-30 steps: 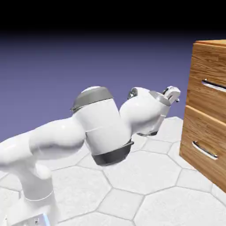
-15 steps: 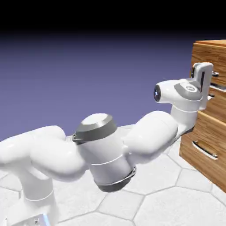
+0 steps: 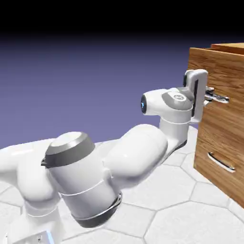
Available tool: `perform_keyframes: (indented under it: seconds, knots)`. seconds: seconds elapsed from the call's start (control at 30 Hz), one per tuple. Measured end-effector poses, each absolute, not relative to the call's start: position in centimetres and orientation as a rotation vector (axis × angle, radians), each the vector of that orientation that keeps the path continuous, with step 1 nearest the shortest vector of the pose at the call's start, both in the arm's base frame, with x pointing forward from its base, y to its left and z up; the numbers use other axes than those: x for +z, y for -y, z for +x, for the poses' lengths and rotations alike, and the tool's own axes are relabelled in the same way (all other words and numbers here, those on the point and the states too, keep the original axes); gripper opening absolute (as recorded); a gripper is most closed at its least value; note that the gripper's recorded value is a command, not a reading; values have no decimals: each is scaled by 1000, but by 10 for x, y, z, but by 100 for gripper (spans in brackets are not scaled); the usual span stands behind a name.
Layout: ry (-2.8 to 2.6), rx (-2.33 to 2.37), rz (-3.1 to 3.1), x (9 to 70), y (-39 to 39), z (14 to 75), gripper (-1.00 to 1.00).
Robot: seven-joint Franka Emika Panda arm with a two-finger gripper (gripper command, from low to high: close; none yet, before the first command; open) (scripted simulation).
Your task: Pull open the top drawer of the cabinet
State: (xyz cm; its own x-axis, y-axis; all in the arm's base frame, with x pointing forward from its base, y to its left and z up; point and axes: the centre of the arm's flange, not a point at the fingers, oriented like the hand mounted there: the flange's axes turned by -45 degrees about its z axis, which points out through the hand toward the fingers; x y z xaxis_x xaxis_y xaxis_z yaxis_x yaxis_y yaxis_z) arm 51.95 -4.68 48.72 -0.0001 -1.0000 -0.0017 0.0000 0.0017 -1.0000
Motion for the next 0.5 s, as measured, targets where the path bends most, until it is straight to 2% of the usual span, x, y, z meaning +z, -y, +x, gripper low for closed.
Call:
perform_keyframes:
  seconds: [0.4,0.43,0.5]
  knots:
    - [-1210,-1208,-1208,487,47,379,-100]
    - [-1210,-1208,-1208,487,47,372,100]
    - [-1209,-1209,-1210,487,47,372,100]
